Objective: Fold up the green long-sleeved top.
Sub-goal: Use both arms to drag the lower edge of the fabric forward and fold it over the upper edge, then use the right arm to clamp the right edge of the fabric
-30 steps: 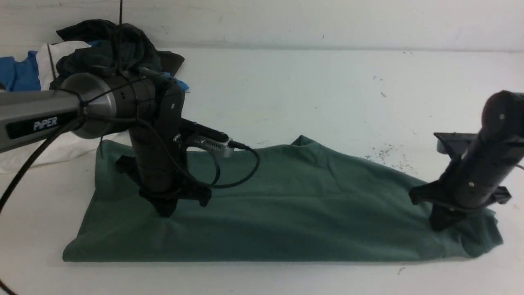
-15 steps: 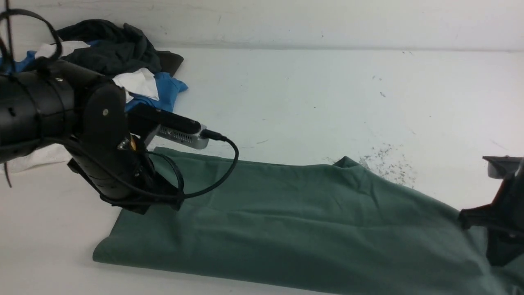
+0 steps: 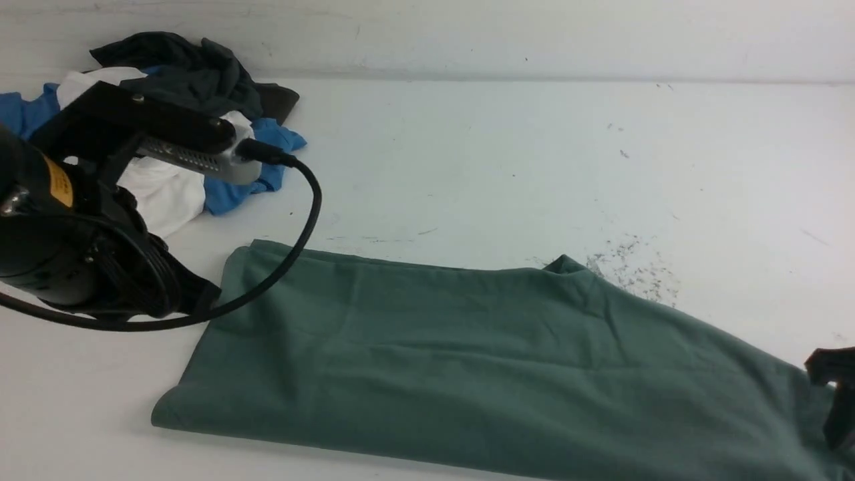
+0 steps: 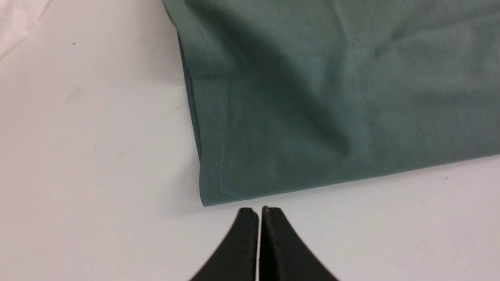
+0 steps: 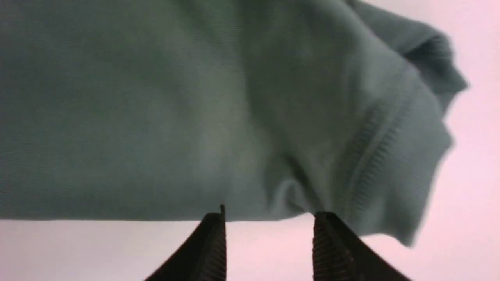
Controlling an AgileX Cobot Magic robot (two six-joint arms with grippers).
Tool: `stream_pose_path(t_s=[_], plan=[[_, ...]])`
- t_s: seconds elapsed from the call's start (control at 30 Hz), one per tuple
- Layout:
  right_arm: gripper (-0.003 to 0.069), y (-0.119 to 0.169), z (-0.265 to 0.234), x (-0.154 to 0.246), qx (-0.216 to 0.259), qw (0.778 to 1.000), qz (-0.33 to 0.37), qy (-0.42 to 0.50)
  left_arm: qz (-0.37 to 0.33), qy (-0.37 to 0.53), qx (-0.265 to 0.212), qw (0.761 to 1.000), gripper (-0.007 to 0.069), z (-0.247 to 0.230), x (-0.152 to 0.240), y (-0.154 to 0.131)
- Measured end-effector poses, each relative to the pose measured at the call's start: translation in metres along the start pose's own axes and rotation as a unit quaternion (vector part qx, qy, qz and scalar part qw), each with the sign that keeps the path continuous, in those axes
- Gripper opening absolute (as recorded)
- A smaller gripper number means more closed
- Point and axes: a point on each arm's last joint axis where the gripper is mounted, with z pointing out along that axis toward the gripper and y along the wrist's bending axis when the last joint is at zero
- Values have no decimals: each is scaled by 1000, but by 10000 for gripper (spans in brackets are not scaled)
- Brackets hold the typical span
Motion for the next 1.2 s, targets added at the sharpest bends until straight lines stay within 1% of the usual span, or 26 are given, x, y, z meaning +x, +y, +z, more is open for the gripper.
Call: stream_pose_path(t_s=[0.07, 0.1, 0.17, 0.2, 0.23, 0.27, 0.37, 0.53, 0.6, 0.67, 0.7, 0.8, 0.83, 0.87, 0.9, 0.93, 0.97, 1.0, 1.03, 1.07, 1.1, 1.2], plan=[[199, -2, 10, -3, 3, 1000, -1, 7, 0, -2, 0, 1000, -4, -2, 1, 0], [184, -3, 11, -4, 5, 1000, 0, 6, 0, -2, 0, 1000, -4, -3, 1, 0], [96, -13, 18, -8, 28, 999, 23, 9, 6, 7, -1, 1000, -4, -3, 3, 0], [71, -17, 18, -9, 35, 999, 29, 7, 7, 10, -1, 1000, -4, -3, 4, 0], [32, -24, 19, -9, 49, 998, 46, 4, 11, 17, -1, 1000, -4, -3, 6, 0], [13, -30, 18, -9, 55, 997, 57, 2, 12, 20, -1, 1000, -4, -3, 6, 1], [-10, -36, 12, -10, 52, 997, 64, 9, 16, 24, -1, 1000, -4, -3, 7, 1], [-7, -35, 0, -15, 44, 997, 63, 16, 20, 25, 0, 999, -4, -3, 7, 0], [22, -34, -5, -18, 42, 997, 62, 10, 21, 33, 0, 999, -4, -3, 9, 0], [69, -34, -5, -18, 42, 997, 62, 11, 21, 34, 2, 999, -4, -3, 9, 0], [101, -34, -5, -18, 44, 997, 61, 12, 22, 34, 4, 999, -4, -3, 9, 0], [231, -37, -6, -20, 55, 996, 77, 2, 27, 34, 9, 999, -4, -3, 9, -1], [242, -37, -6, -20, 58, 995, 77, 0, 27, 34, 9, 999, -4, -3, 9, -1], [325, -38, -5, -23, 63, 994, 90, -14, 30, 34, 13, 999, -4, -3, 9, -2], [388, -39, -3, -25, 64, 993, 96, -20, 31, 34, 18, 999, -4, -3, 9, -3], [438, -40, -1, -27, 66, 993, 98, -21, 31, 34, 21, 999, -4, -3, 9, -3], [448, -40, 1, -27, 67, 993, 99, -19, 31, 34, 21, 999, -4, -3, 9, -3], [509, -42, 6, -30, 72, 992, 101, -13, 32, 34, 25, 999, -4, -3, 9, -4], [550, -44, 12, -32, 77, 991, 106, -6, 31, 34, 28, 999, -4, -3, 9, -5], [556, -44, 12, -32, 77, 991, 106, -6, 31, 34, 28, 999, -4, -3, 9, -5], [587, -46, 21, -35, 83, 990, 114, 7, 32, 34, 28, 999, -4, -3, 9, -5], [597, -47, 31, -37, 84, 989, 123, 20, 33, 34, 29, 998, -4, -3, 9, -5]])
